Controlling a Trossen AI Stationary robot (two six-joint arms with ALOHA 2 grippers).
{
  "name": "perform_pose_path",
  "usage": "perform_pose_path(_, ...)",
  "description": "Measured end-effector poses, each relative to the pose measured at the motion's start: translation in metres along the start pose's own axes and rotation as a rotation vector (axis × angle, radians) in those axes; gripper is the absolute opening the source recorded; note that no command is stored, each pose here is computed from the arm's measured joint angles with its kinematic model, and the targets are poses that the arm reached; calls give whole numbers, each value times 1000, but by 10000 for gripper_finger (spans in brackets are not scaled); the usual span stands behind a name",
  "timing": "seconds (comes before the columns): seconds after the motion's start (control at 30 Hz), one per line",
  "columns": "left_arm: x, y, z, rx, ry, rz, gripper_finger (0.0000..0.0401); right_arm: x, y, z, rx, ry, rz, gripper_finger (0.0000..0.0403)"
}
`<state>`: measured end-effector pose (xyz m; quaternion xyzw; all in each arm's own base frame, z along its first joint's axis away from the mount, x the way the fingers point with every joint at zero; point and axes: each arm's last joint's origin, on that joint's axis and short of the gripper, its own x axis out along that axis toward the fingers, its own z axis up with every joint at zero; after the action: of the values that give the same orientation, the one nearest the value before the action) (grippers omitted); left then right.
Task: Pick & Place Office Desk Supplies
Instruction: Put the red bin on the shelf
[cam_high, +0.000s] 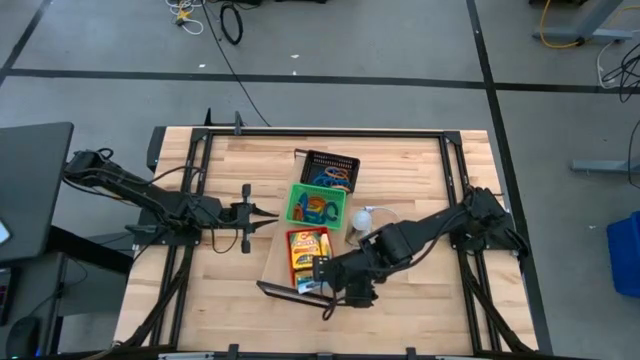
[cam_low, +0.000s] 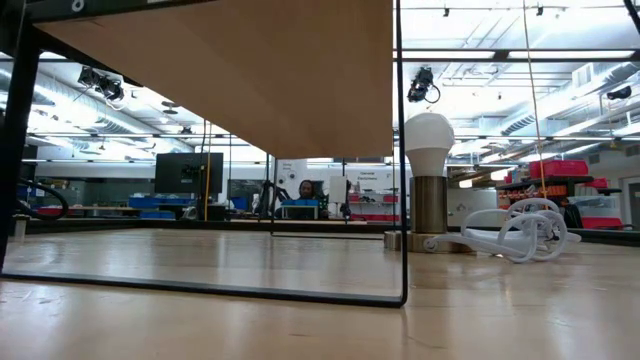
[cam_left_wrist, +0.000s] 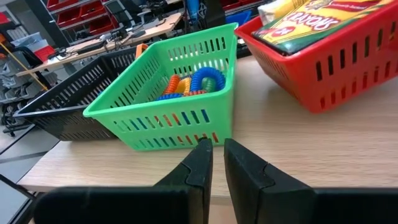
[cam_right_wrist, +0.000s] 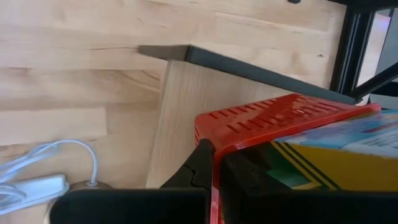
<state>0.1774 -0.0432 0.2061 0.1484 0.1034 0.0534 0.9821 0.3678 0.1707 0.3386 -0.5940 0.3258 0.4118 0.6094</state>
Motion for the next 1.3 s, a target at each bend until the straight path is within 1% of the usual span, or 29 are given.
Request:
perform_pose_path(0.23,0,0,0,0,0,0,50,1,-3,-8,-10,-7,-1,9)
perform_pose_path(0.4,0,0,0,0,1,0,50,1,-4,-11,19,-70,20,9)
perform_pose_path(0.5,0,0,0,0,1,0,50,1,-4,-11,21,-76,22,9)
perform_pose_path(0.6,0,0,0,0,1,0,50,1,-4,-11,24,-78,20,21)
perform_pose_path(0.77,0,0,0,0,1,0,50,1,-10,-9,123,-91,-31,51)
perform_pose_path(0.87,0,0,0,0,1,0,50,0,-10,-9,125,-91,-33,59)
perform_pose_path(1.13,0,0,0,1,2,0,50,0,-12,-9,127,-22,-81,60)
perform_pose_path(1.3,0,0,0,1,4,-3,50,-3,-14,4,131,45,-189,56)
